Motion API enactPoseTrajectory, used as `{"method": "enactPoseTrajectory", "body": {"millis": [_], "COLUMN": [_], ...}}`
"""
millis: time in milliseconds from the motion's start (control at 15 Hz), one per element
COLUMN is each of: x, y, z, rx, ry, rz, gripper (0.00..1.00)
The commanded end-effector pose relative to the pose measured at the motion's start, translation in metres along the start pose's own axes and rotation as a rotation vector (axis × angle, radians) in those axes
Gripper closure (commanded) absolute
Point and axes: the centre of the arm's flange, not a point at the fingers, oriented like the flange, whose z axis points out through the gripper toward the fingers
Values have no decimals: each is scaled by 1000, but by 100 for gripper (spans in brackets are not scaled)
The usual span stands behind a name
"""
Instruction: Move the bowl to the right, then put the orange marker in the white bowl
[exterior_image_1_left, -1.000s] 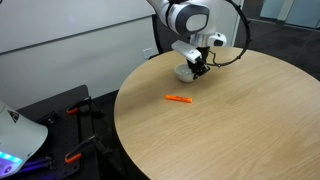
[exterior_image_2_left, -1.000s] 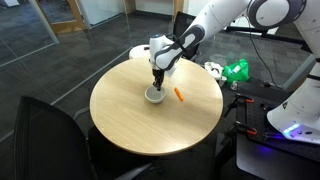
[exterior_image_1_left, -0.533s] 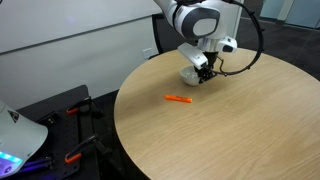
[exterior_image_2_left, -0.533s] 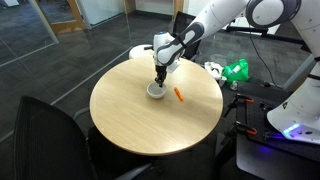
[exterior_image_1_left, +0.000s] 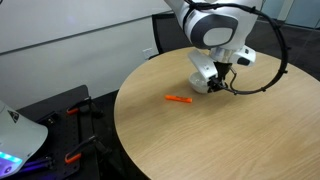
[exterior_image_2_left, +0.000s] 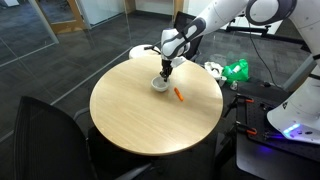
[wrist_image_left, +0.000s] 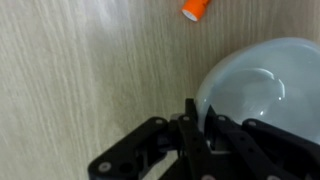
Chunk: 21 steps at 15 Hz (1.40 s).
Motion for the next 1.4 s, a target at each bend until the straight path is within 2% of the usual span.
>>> {"method": "enactPoseTrajectory", "body": {"millis": [0,467,667,800,1000,1200,1267,1333], "x": [2,-4,-6,-7,-9,-13,-14,-17], "y": [30,86,95,97,92,83,79,74], "z": [-8,-17,-22,-26,-34,-46,-50,-55], "rx": [37,71,70,67,63,58,56,54], "ry": [2,21,27,32,44,55,56,60], "rz": [61,181,207,213,206,194,194,190], "gripper": [97,97,70,60,52,51,47,32]}}
